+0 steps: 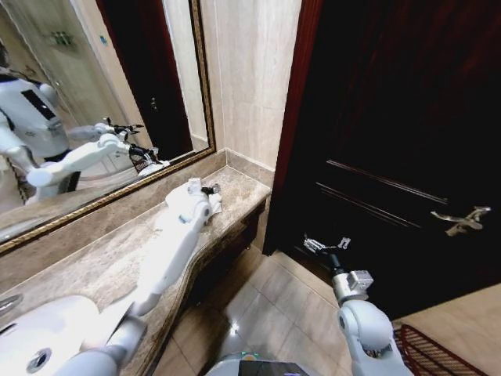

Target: Discard the used towel into the hamper.

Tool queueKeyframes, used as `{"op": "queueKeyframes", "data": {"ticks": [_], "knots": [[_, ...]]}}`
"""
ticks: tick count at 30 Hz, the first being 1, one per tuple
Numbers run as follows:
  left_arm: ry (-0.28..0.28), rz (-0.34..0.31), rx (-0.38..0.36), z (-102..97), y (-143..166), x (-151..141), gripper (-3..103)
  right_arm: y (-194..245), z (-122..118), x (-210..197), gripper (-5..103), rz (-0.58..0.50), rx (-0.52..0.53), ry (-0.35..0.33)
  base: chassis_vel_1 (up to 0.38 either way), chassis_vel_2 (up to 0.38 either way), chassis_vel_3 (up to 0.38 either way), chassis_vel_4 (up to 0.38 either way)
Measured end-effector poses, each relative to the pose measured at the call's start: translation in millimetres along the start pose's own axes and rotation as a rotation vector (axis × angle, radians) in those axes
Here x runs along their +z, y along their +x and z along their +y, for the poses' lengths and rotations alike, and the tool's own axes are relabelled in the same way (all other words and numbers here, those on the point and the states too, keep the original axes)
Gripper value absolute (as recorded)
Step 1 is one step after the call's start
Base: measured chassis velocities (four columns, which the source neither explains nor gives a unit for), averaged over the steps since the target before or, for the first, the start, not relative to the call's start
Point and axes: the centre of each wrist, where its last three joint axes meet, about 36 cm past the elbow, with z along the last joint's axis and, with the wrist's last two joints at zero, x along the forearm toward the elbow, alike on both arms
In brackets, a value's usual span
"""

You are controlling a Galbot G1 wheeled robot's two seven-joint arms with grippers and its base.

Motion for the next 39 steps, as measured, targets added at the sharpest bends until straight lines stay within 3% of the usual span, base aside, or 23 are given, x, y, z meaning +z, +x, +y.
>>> {"op": "queueKeyframes", "data": {"ticks": [5,13,16,21,24,28,39], "knots": [[0.010,0.007,-0.072,-2.4,-2.3,2.5,100,0.1,-2.4,0.8,100,-0.001,0.003,0.005,0.000,0.000,0.000,0.000],[0.040,0.007,-0.115,31.5,6.4,12.0,100,-0.1,-1.9,3.6,100,0.000,0.003,0.004,0.000,0.000,0.000,0.000],[0.070,0.025,-0.102,56.2,18.2,16.9,100,-1.4,2.5,4.9,100,-0.004,-0.003,0.000,0.000,0.000,0.000,0.000],[0.085,0.046,-0.078,73.7,20.5,25.5,100,-1.1,8.0,5.8,100,-0.009,-0.013,-0.006,0.000,0.000,0.000,0.000],[0.074,0.048,-0.022,88.0,24.4,28.7,100,-0.2,8.9,5.8,100,-0.014,-0.016,-0.005,0.000,0.000,0.000,0.000],[0.059,0.057,0.022,96.7,20.6,29.5,100,2.2,8.1,6.3,100,-0.016,-0.019,0.001,0.000,0.000,0.000,0.000],[0.059,0.100,0.029,97.1,11.4,39.6,100,2.9,7.9,4.2,100,-0.024,-0.019,0.002,0.000,0.000,0.000,0.000]]}}
